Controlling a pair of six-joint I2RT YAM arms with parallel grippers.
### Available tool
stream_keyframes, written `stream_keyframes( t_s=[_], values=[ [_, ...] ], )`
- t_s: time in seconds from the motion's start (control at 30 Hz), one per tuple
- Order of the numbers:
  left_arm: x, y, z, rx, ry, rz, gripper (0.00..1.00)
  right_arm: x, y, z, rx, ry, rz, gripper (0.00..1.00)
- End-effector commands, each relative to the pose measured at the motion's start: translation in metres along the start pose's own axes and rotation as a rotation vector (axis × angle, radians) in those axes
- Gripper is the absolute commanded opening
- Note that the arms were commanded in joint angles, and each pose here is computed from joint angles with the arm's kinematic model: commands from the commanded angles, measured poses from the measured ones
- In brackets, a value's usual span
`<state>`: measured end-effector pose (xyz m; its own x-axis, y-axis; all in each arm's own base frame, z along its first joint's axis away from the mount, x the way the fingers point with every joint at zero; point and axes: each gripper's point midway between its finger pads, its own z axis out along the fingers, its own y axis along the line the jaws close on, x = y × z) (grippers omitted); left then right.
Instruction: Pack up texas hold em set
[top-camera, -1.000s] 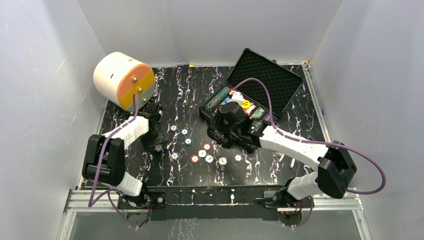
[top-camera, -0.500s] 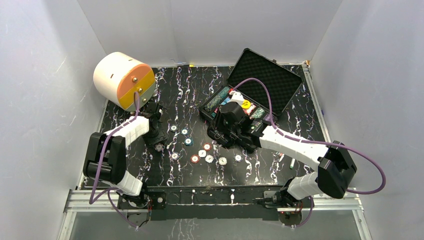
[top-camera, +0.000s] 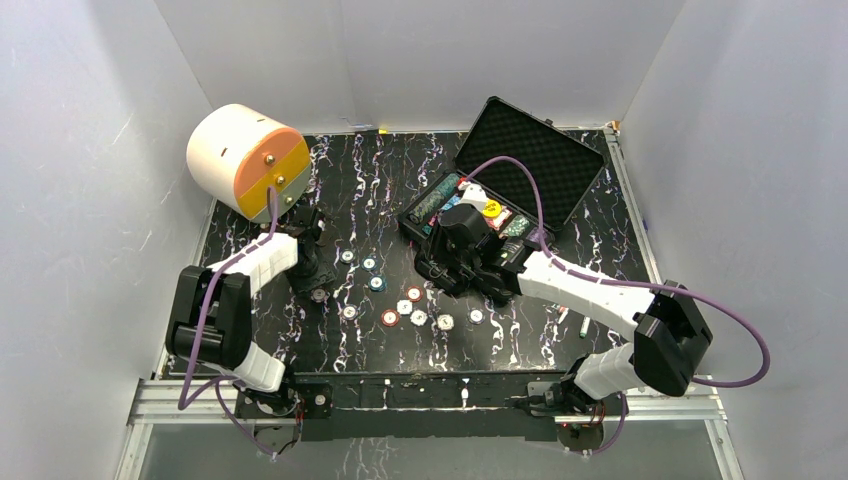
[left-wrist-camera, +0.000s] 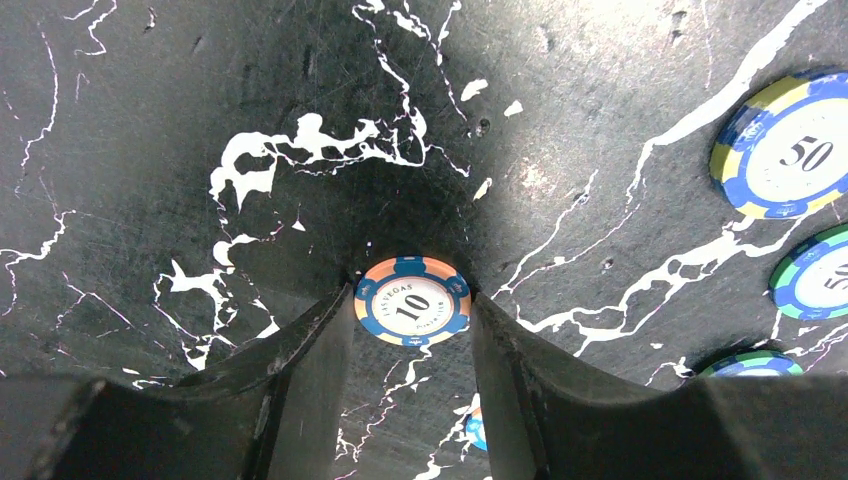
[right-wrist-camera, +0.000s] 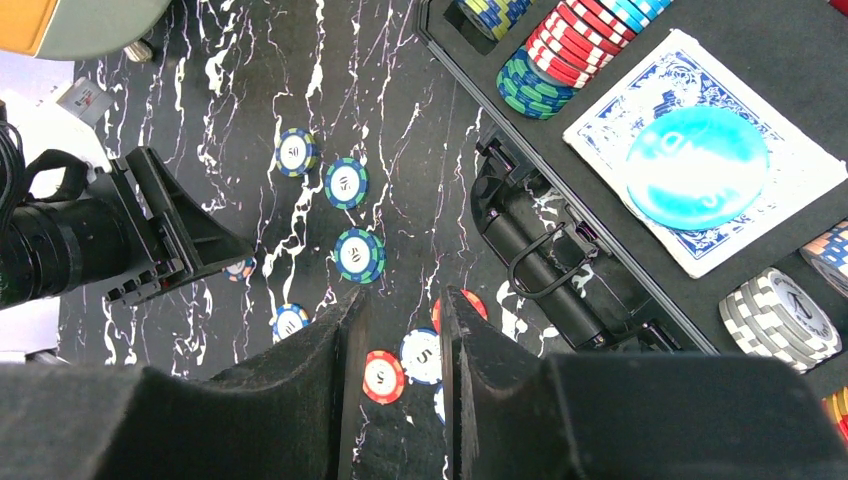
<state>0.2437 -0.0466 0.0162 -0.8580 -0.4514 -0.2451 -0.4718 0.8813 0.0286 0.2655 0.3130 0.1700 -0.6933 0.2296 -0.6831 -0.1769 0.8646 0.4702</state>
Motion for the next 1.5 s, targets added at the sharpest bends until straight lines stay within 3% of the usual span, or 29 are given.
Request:
stream_keyframes(
  t_s=[0.0, 0.47, 1.03, 1.23, 1.47],
  values=[
    [0.031, 0.015, 0.004, -0.045, 0.108, 0.011, 0.44, -0.01, 0.008, -0.003, -0.014, -0.036, -0.002, 0.39],
    [0.032, -0.014, -0.019, 0.125, 0.105, -0.033, 0.35, 0.03, 0.034, 0.004, -0.205, 0.12, -0.007, 0.46],
    [0.037, -0.099, -0.087, 0.589, 0.225, -0.266, 0.36, 0.077, 0.077, 0.003, -0.477, 0.257, 0.104, 0.69],
    [0.04, -0.113, -0.097, 0.669, 0.29, -0.326, 0.36, 0.092, 0.087, 0.021, -0.474, 0.287, 0.126, 0.67],
    [0.051, -0.112, -0.095, 0.669, 0.342, -0.353, 0.36, 0.085, 0.096, 0.036, -0.479, 0.234, 0.127, 0.61]
  ],
)
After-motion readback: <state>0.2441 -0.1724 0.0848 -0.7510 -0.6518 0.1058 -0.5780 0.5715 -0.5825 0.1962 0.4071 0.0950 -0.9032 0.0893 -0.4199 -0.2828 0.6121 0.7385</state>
